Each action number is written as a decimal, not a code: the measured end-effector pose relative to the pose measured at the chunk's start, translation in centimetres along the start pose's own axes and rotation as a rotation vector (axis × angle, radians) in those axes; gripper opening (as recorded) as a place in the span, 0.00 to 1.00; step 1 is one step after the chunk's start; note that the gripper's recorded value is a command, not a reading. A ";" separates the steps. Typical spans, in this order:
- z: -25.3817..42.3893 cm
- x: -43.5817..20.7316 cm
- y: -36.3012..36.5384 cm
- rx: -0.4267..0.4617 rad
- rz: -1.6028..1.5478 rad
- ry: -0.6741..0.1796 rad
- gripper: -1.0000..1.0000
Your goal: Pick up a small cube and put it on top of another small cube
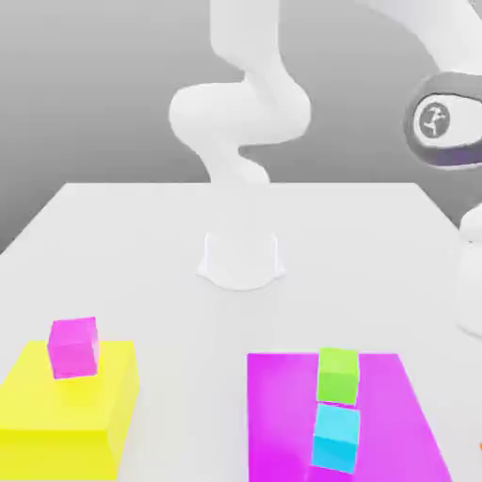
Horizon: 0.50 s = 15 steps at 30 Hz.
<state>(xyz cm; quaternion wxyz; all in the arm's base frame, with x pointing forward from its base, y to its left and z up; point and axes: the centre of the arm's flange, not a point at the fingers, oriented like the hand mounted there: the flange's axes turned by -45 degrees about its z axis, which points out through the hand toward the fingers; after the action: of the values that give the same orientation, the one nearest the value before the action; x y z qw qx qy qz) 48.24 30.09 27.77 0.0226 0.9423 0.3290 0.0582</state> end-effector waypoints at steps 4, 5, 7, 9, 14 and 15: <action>6.0 -0.5 -5.2 0.065 -0.092 -0.069 0.50; 7.5 -0.7 -6.1 0.076 -0.105 -0.079 0.50; 10.6 -1.0 -6.9 0.085 -0.115 -0.086 0.50; 13.4 -1.3 -7.3 0.087 -0.118 -0.089 0.00; 13.4 -1.3 -7.3 0.087 -0.118 -0.089 0.00; 14.1 -1.4 -7.4 0.087 -0.119 -0.089 0.00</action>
<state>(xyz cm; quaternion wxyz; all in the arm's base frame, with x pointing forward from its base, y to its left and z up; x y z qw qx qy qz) 44.33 34.93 13.04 -0.0005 0.9228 0.3853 0.0004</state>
